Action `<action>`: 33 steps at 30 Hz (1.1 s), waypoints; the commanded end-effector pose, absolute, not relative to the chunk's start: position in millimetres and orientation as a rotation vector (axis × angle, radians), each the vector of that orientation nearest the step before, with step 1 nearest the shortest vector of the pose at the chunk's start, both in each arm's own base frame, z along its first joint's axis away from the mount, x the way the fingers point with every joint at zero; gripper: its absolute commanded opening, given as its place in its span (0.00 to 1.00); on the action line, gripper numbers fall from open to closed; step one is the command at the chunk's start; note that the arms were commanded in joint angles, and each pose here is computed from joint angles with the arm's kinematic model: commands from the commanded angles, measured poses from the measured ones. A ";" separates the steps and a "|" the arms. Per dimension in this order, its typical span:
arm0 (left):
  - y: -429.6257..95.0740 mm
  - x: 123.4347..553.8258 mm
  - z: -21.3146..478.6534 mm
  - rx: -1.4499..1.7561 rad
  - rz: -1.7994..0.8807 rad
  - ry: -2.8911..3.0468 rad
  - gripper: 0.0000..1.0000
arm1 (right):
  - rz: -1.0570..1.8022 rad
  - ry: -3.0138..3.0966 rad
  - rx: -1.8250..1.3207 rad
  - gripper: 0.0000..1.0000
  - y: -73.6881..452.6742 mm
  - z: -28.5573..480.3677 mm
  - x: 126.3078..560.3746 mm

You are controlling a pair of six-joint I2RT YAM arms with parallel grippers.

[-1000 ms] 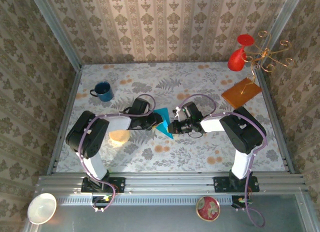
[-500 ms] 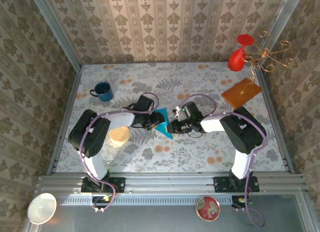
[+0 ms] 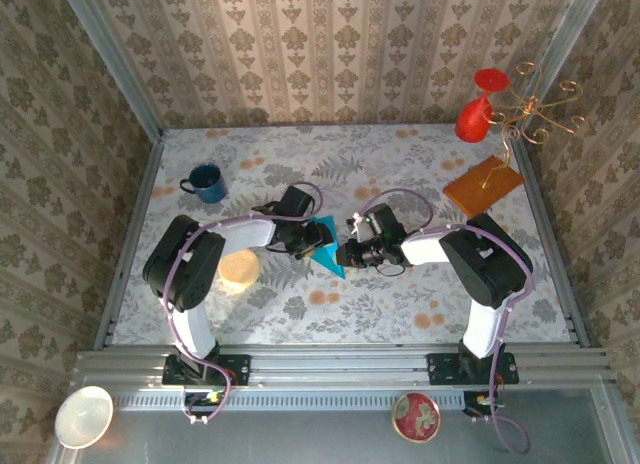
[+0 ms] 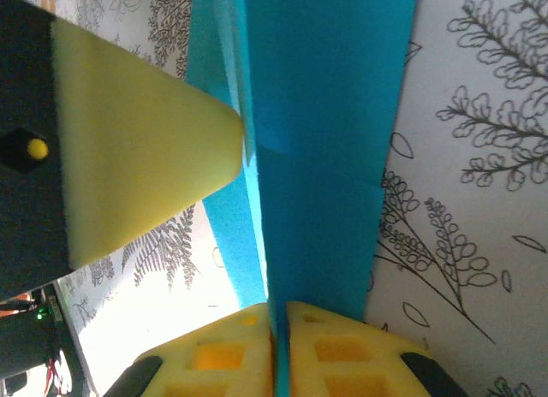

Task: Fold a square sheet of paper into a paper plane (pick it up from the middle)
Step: Fourth fold the wing at the center of the table.

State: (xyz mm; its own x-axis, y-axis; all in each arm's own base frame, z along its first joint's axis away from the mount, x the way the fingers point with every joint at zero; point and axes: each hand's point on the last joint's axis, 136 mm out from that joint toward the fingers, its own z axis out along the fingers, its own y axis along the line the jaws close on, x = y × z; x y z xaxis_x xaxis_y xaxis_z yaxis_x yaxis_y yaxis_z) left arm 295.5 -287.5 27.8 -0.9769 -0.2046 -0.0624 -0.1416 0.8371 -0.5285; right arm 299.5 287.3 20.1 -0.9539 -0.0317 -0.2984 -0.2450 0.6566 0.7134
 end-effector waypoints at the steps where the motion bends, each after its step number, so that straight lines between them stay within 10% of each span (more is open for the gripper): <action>1: -251.1 261.2 -18.6 -0.352 -0.543 3.085 0.56 | 1.129 2.699 -0.149 0.13 274.3 -2.1 291.1; 20: -285.8 328.7 101.7 -0.172 -0.985 2.620 0.56 | 1.303 2.751 -0.015 0.09 268.4 -5.3 289.4; 33: -317.5 318.1 87.0 -0.107 -1.301 2.569 0.28 | 1.340 2.776 0.031 0.09 266.8 -8.3 291.7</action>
State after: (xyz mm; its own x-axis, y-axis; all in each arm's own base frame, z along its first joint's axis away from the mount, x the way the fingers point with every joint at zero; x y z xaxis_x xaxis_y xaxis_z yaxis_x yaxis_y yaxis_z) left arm 321.7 -305.0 86.3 -0.9550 -0.2096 -0.2101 0.0258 0.6467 -0.7623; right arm 303.9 279.7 18.9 -0.9876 0.0282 -0.1543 -0.1115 0.5661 0.8167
